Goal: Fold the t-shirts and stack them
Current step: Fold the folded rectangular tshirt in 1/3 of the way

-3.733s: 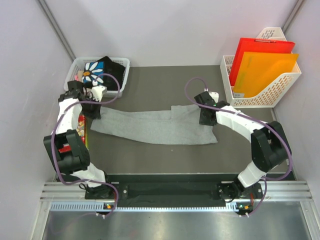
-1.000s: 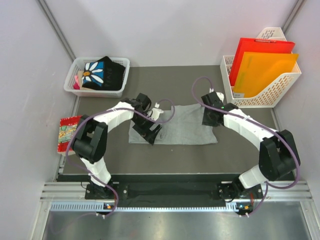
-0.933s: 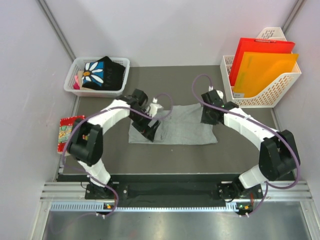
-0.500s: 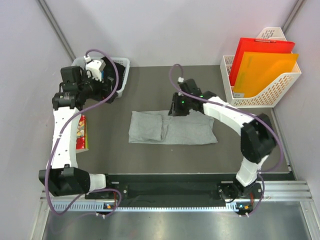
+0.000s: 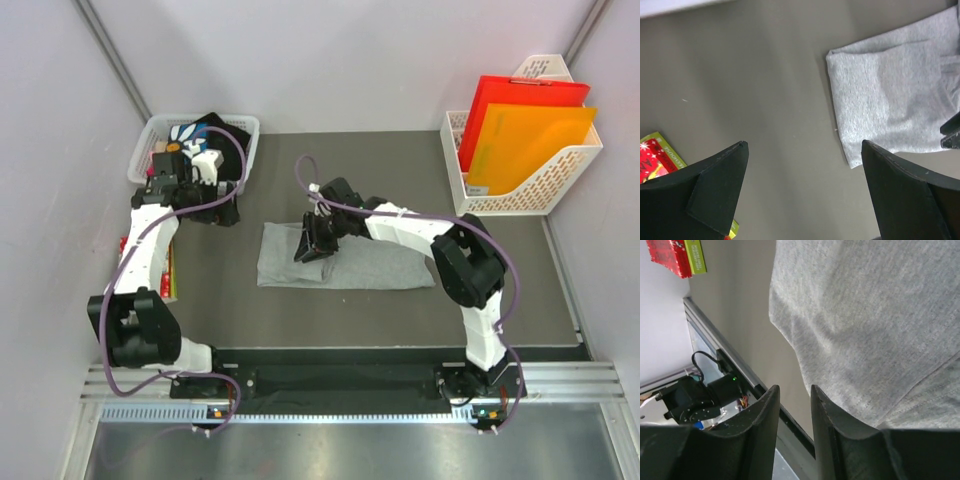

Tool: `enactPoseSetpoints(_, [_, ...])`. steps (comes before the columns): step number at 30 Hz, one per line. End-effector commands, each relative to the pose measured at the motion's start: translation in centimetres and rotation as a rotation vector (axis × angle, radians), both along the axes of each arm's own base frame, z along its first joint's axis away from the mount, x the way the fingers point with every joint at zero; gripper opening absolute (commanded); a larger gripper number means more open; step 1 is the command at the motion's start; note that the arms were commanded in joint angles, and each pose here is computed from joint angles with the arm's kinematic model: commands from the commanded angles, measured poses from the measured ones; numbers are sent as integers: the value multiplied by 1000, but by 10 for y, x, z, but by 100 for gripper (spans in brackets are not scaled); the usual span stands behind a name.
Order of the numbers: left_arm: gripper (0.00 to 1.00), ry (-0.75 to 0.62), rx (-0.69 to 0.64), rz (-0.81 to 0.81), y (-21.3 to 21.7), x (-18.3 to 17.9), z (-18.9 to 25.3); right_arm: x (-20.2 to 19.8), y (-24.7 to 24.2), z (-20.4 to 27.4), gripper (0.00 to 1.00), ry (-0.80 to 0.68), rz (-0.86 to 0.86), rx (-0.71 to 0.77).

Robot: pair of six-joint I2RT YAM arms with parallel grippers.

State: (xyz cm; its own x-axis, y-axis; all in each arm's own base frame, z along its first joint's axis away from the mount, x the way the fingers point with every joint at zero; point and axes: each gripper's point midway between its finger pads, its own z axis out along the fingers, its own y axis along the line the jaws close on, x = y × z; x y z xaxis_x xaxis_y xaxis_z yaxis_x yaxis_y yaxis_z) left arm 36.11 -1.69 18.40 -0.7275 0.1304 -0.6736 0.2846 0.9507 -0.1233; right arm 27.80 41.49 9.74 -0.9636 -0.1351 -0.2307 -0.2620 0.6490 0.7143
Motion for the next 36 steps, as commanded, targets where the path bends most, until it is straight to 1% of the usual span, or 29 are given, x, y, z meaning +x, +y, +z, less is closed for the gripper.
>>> enactPoseSetpoints(1, [99, -1, 4, -42, -2, 2, -9, -4, -4, -24, 32, 28, 4, -19])
enactPoseSetpoints(7, [99, 12, -2, -64, -6, 0, -12, 2, -29, -73, 31, 69, -39, -140])
enactPoseSetpoints(12, [99, -3, 0, -78, -8, 1, -6, 11, -49, -91, 31, 34, -65, -261])
enactPoseSetpoints(15, [99, -1, -2, -91, -10, 0, -5, 18, -53, -76, 31, -1, -62, -273])
enactPoseSetpoints(16, [99, -1, 0, -89, -9, 0, -6, 26, -49, -57, 31, -43, -60, -247])
enactPoseSetpoints(18, [99, 3, -1, -99, -11, 0, -7, 30, -45, -35, 33, -70, -50, -216])
enactPoseSetpoints(19, [99, 7, 2, -102, -12, 0, -8, 39, -40, -14, 33, -107, -53, -178])
enactPoseSetpoints(21, [99, 18, 1, -109, -14, -1, -11, 45, -35, 2, 34, -113, -47, -132])
enactPoseSetpoints(22, [99, 22, -2, -113, -16, -2, -11, 54, -35, 10, 34, -123, -61, -114])
enactPoseSetpoints(23, [99, 32, -2, -115, -17, -3, -14, 57, -35, 10, 35, -122, -60, -113])
enactPoseSetpoints(26, [99, 64, 6, -127, -23, -7, -26, 69, -35, -5, 34, -88, -68, -106])
enactPoseSetpoints(30, [99, 110, 2, -149, -34, -12, -42, 73, -36, -45, 34, -19, -71, -134])
enactPoseSetpoints(32, [99, 129, 6, -142, -35, -13, -50, 77, -40, -58, 33, 1, -79, -139])
enactPoseSetpoints(33, [99, 138, 8, -171, -46, -15, -53, 75, -41, -69, 33, 18, -76, -146])
enactPoseSetpoints(36, [99, 163, 19, -186, -56, -16, -64, 78, -48, -85, 33, 47, -84, -159])
